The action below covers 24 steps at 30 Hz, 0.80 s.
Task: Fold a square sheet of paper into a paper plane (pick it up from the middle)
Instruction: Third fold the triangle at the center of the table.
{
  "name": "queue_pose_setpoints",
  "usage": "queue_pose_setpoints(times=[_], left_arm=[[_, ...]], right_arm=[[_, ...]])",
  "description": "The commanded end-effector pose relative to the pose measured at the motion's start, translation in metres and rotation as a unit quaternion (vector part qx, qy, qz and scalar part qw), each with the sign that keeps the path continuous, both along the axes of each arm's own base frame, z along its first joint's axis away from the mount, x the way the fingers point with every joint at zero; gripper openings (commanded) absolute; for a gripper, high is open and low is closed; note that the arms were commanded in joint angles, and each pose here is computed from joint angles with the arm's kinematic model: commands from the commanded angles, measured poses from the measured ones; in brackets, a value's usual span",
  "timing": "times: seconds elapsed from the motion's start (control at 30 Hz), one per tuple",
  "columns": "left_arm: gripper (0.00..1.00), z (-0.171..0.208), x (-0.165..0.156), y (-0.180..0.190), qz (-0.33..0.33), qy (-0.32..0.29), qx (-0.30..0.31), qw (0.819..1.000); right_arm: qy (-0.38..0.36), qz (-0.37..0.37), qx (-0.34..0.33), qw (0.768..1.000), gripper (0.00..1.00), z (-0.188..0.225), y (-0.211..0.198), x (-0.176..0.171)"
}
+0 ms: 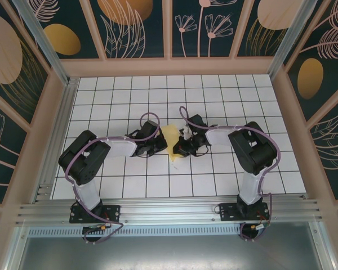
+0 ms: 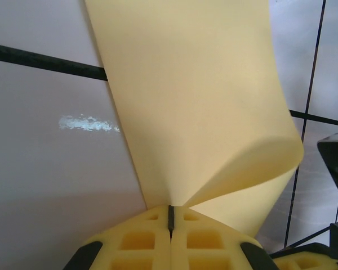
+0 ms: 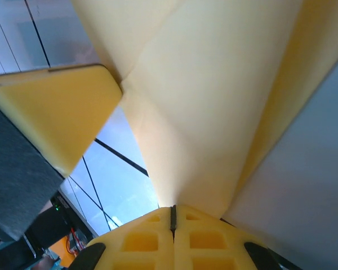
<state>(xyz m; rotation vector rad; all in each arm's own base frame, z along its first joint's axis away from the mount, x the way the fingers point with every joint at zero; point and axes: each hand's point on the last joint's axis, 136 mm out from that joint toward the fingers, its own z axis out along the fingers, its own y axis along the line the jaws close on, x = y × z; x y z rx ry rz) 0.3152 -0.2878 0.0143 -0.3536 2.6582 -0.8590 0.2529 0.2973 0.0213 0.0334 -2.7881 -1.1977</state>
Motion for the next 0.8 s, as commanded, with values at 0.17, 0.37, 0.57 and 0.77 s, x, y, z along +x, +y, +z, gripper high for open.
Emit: queue_pose_setpoints(times=[0.17,0.37,0.57,0.77], left_arm=[[0.00,-0.023,-0.007,0.013,0.004,0.024,0.044,0.999],[0.00,-0.024,-0.008,0.015,0.009,0.026,0.045,0.999],[0.00,-0.026,-0.009,0.017,0.012,0.029,0.047,0.998],[0.00,-0.027,-0.010,0.018,0.014,0.029,0.047,0.998]], right_arm=[[0.008,0.020,0.008,1.000,0.00,0.001,-0.004,-0.012],[-0.004,0.038,0.049,0.998,0.00,0.015,0.005,-0.016],[-0.010,0.054,0.069,0.996,0.02,0.022,0.010,-0.023],[-0.010,0.061,0.054,0.997,0.02,0.014,0.012,-0.027]])
